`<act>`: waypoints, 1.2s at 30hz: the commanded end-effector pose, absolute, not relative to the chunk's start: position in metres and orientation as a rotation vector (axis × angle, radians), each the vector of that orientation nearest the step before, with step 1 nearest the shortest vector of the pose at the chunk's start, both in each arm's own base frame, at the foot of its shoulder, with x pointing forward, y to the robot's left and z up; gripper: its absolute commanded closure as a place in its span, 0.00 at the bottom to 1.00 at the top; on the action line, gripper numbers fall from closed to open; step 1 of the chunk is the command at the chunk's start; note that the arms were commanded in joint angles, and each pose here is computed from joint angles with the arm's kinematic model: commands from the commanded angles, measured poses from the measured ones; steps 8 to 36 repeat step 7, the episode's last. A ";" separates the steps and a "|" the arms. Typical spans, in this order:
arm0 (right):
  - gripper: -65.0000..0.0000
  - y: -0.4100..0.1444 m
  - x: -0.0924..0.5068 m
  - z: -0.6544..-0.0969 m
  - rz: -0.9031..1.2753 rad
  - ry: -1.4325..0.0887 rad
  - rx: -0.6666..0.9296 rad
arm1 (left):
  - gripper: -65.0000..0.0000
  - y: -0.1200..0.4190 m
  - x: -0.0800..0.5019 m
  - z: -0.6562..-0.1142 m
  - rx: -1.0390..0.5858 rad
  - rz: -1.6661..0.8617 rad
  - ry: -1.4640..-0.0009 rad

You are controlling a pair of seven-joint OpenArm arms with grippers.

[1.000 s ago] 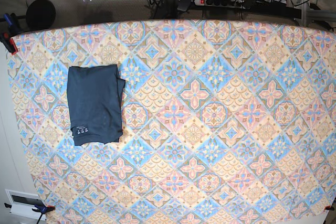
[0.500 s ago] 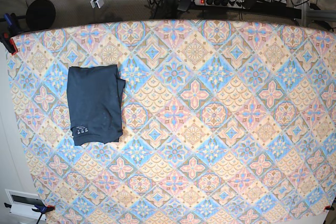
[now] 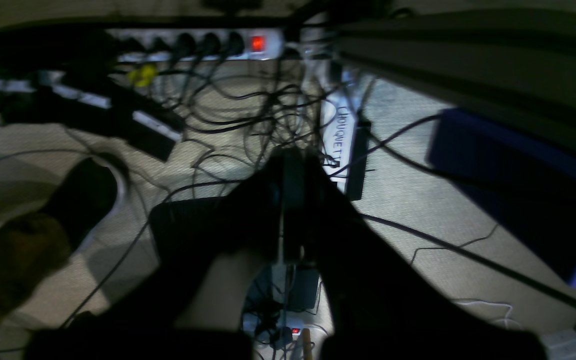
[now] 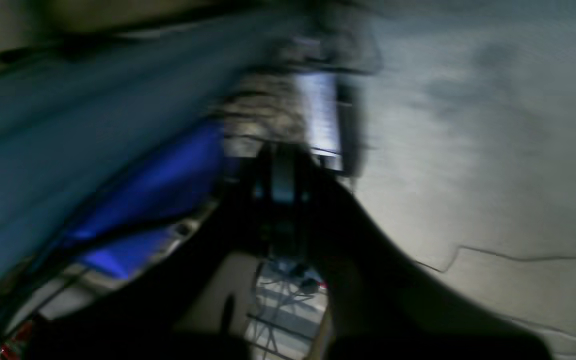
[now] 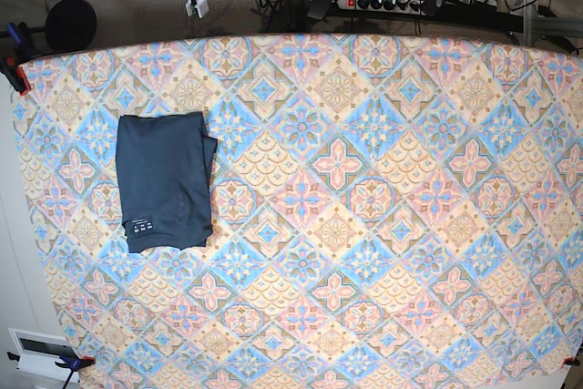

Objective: Layout the t-shirt on the table in an organized manner, then fold the t-shirt properly

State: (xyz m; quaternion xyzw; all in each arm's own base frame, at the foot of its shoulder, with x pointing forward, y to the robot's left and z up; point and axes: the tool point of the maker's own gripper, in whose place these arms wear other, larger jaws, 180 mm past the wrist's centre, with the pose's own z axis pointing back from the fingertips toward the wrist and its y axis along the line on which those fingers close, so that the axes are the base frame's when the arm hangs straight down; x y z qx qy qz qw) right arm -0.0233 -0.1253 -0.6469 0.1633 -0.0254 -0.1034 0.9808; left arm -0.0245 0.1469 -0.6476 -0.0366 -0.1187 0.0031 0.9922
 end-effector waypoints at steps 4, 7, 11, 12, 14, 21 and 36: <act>1.00 -0.150 -0.040 -0.646 -0.202 -0.022 0.284 | 1.00 0.152 -0.014 -0.647 -0.066 -0.004 -0.258; 1.00 -0.150 -0.040 -0.646 -0.202 -0.022 0.284 | 1.00 0.152 -0.003 -0.648 -0.066 -0.005 -0.275; 1.00 -0.150 -0.040 -0.646 -0.202 -0.022 0.284 | 1.00 0.152 -0.003 -0.648 -0.066 -0.005 -0.275; 1.00 -0.150 -0.040 -0.646 -0.202 -0.022 0.284 | 1.00 0.152 -0.003 -0.648 -0.066 -0.005 -0.275; 1.00 -0.150 -0.040 -0.646 -0.202 -0.022 0.284 | 1.00 0.152 -0.003 -0.648 -0.066 -0.005 -0.275; 1.00 -0.150 -0.040 -0.646 -0.202 -0.022 0.284 | 1.00 0.152 -0.003 -0.648 -0.066 -0.005 -0.275; 1.00 -0.150 -0.040 -0.646 -0.202 -0.022 0.284 | 1.00 0.152 -0.003 -0.648 -0.066 -0.005 -0.275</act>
